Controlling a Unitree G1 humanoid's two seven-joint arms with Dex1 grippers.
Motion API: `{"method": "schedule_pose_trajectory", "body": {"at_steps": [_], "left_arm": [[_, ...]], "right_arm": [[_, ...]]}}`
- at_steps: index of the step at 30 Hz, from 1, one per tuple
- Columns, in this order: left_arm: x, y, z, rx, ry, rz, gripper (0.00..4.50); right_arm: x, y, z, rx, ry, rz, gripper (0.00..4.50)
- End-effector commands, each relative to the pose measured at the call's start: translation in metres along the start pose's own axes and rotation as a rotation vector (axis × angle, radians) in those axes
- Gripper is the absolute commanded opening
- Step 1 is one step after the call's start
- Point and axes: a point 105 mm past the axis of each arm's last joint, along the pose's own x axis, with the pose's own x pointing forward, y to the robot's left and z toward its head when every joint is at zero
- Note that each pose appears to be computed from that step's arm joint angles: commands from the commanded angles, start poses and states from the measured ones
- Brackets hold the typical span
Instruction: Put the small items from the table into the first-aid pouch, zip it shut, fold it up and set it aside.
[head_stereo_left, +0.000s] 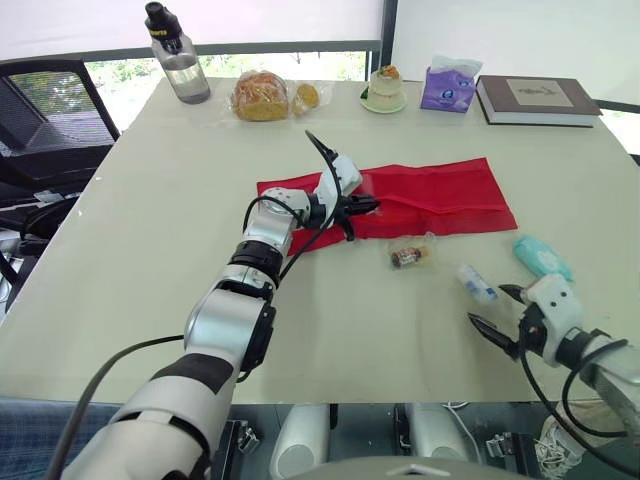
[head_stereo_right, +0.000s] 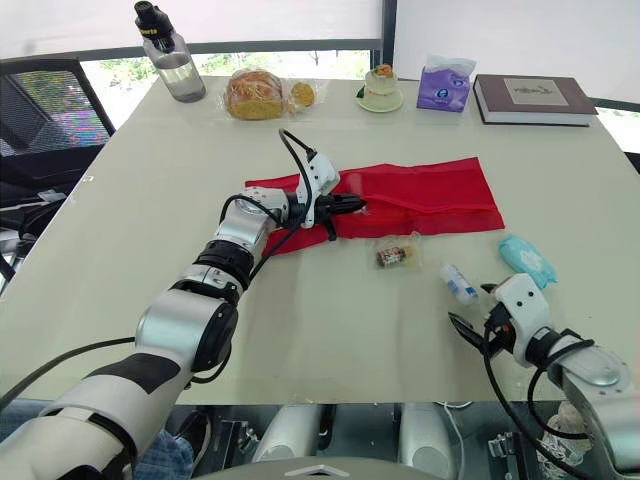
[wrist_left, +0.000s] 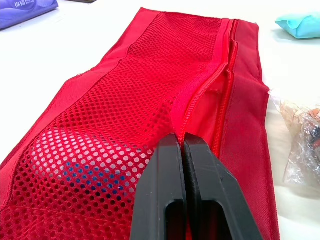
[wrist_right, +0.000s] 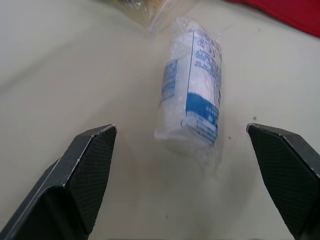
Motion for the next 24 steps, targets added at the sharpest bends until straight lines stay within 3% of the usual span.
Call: {"method": "schedule_pose_trajectory", "body": {"at_steps": [1, 3, 9, 14, 24], "left_arm": [[-0.001, 0.003, 0.014, 0.049, -0.034, 0.007, 0.00], [-0.001, 0.002, 0.012, 0.048, -0.031, 0.005, 0.00], [-0.003, 0.003, 0.010, 0.047, -0.028, 0.008, 0.00], [-0.003, 0.001, 0.010, 0.055, -0.030, 0.001, 0.00], [0.003, -0.007, 0.021, 0.090, -0.065, -0.023, 0.00]], "right_arm": [[0.003, -0.001, 0.008, -0.019, -0.032, -0.012, 3.17], [0.003, -0.004, 0.007, -0.034, -0.018, -0.014, 1.90], [0.004, -0.009, 0.025, 0.004, -0.079, -0.025, 0.01], [0.018, -0.004, 0.061, 0.000, -0.154, 0.007, 0.01], [0.071, 0.003, 0.087, -0.120, -0.029, 0.055, 0.01]]}}
